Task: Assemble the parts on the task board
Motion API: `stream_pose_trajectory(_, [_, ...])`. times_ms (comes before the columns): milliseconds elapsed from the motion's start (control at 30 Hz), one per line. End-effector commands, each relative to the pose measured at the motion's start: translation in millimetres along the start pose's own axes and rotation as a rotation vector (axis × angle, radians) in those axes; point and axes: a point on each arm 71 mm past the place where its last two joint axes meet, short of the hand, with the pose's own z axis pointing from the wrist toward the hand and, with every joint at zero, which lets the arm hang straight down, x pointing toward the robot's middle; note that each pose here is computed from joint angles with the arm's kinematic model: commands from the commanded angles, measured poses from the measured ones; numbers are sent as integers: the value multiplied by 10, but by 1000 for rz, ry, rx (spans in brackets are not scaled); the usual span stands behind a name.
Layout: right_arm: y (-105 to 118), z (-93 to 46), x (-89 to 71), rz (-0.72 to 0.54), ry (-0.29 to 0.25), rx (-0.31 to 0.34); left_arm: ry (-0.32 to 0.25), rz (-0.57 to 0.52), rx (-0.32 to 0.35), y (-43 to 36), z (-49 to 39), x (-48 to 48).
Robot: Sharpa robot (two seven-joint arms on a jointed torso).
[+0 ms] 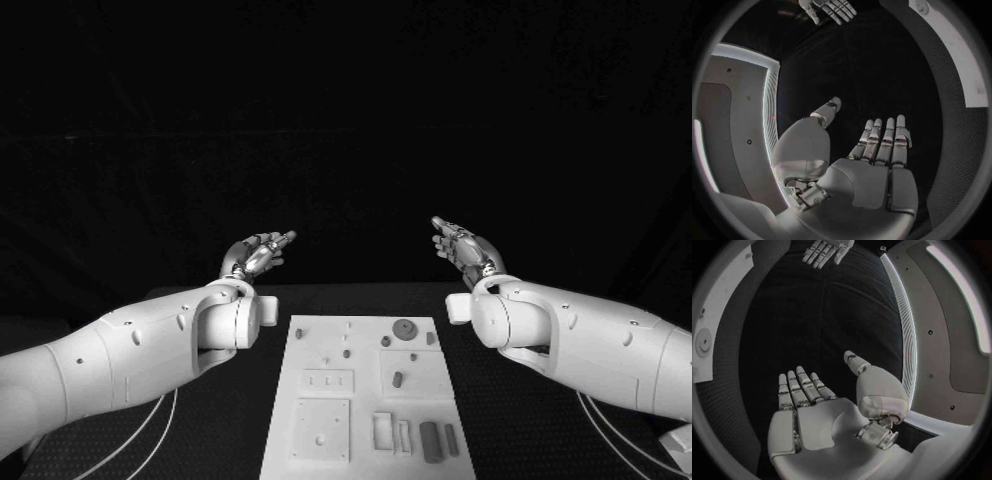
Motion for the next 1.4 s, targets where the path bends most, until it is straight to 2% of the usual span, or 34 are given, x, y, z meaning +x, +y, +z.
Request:
stream_pose_trajectory(33, [8,115,33,8,193,78,78,-32,-96,-14,143,-7])
stream_pose_trajectory(133, [60,231,-49,-9,229,102,74,-19,-112,-80,273,-72])
stream_pose_trajectory(233, [103,308,-110,-24,254,120,70,-9,-122,-132,357,-119])
stream_pose_trajectory(333, [133,355,-150,-33,270,132,68,-4,-128,-164,403,-145])
stream_pose_trajectory(467, [151,382,-174,-40,280,139,68,-3,-129,-175,417,-153])
stream_pose_trajectory(500, [102,482,-300,-696,216,-32,136,50,-93,-140,346,-141])
stream_pose_trajectory(700, [117,480,-276,-872,235,-91,183,70,-67,-141,329,-116])
stream_pose_trajectory(800, [117,470,-234,-954,268,-119,214,76,-56,-143,301,-101])
stream_pose_trajectory(933, [114,435,-154,-1087,326,-165,260,90,-34,-157,218,-65])
stream_pose_trajectory(1100, [114,398,-70,-1206,370,-215,282,83,-19,-176,90,0])
stream_pose_trajectory(1233, [114,368,26,-1288,406,-260,317,76,-10,-195,-30,57])
stream_pose_trajectory(1400, [92,323,160,-1358,450,-297,347,73,0,-214,-141,66])
